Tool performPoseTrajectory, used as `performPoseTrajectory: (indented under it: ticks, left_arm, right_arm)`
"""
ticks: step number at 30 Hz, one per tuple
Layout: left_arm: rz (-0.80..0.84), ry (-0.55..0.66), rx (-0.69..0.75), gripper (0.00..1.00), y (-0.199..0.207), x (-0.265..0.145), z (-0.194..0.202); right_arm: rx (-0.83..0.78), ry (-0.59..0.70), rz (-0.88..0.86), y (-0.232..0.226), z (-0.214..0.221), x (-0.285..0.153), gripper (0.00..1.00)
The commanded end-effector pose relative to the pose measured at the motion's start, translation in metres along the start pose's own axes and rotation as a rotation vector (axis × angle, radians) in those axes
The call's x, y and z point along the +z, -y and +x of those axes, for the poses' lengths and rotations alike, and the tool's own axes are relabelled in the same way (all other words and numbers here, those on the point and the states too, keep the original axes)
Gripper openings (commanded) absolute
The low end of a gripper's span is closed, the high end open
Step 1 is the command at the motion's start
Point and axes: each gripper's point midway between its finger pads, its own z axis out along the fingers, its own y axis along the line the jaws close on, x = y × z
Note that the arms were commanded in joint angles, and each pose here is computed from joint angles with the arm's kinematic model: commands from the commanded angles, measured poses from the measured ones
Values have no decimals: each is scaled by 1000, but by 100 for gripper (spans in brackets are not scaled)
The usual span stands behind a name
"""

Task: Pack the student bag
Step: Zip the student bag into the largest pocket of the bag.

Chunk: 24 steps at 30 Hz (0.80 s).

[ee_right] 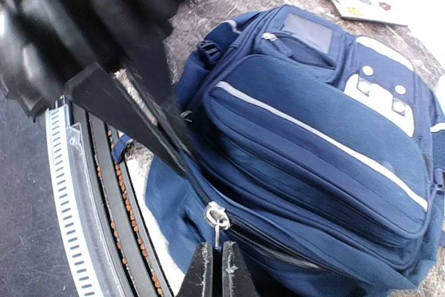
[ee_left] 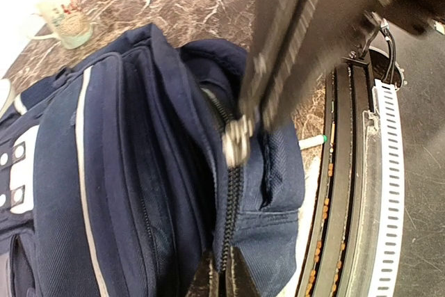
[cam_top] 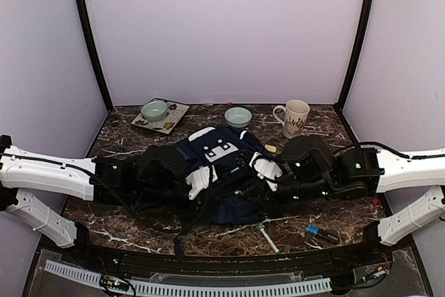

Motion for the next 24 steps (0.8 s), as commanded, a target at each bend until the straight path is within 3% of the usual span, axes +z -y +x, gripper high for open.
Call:
performPoseTrajectory:
  ticks: [1,17,24]
  left_arm:
    - [-106,1,-53,0,-20,-25,13]
    - [-123,32,-138,0,-22,-60,23]
    - [-124,58,-195,0,-23,-83,31]
  right_arm:
    - [43,84,26,18,-12,-17,0]
    - [89,52,-15,21,-7,1,0]
    - [83,-48,82,41,21,16,0]
